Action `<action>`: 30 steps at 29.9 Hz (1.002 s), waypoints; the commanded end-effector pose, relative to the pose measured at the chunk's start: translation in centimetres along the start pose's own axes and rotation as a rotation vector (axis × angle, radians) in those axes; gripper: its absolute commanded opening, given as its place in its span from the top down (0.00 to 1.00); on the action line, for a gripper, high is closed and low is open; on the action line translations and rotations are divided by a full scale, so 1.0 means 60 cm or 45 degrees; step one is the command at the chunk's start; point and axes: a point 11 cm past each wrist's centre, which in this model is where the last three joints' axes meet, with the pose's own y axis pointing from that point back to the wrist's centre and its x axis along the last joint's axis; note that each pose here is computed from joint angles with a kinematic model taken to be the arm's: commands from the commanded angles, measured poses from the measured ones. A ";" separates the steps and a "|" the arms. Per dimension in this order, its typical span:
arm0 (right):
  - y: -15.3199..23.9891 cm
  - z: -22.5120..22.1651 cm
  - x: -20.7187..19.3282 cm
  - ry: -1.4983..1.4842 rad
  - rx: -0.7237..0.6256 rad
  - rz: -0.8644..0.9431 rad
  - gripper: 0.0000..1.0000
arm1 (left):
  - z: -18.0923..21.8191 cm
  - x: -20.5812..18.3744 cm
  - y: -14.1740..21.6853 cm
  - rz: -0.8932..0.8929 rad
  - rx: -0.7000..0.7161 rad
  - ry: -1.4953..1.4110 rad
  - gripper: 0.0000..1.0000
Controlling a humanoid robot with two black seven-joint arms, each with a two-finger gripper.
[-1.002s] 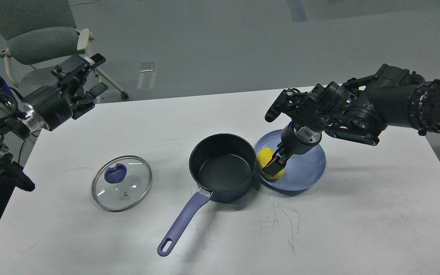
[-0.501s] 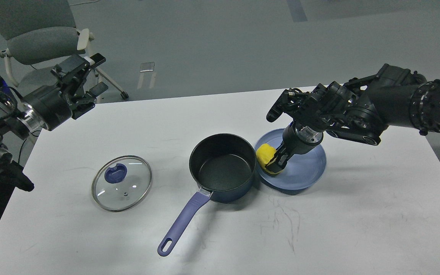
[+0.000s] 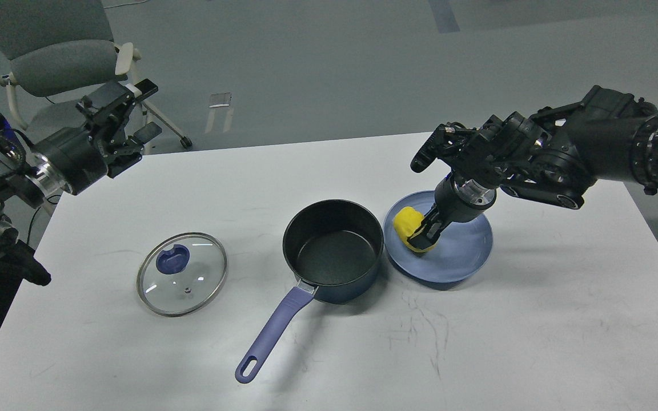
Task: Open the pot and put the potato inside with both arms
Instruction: 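Lift the potato and carry it over the open saucepan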
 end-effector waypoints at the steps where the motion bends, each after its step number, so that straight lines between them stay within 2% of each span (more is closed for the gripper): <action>1: 0.035 0.011 0.009 -0.004 -0.017 0.016 0.58 | 0.005 0.002 -0.002 -0.001 -0.008 -0.004 0.02; 9: 0.126 0.026 0.041 -0.027 -0.040 0.094 0.58 | 0.016 0.000 -0.008 -0.029 -0.025 0.000 0.02; 16: 0.168 -0.017 0.110 0.014 0.039 0.241 0.58 | 0.016 -0.001 -0.009 -0.031 -0.026 0.000 0.02; 22: 0.123 -0.092 0.144 0.055 0.161 0.221 0.58 | 0.017 -0.001 -0.009 -0.032 -0.028 0.001 0.02; 30: 0.044 -0.174 0.147 0.150 0.263 0.125 0.57 | 0.017 0.000 -0.009 -0.032 -0.027 -0.002 0.02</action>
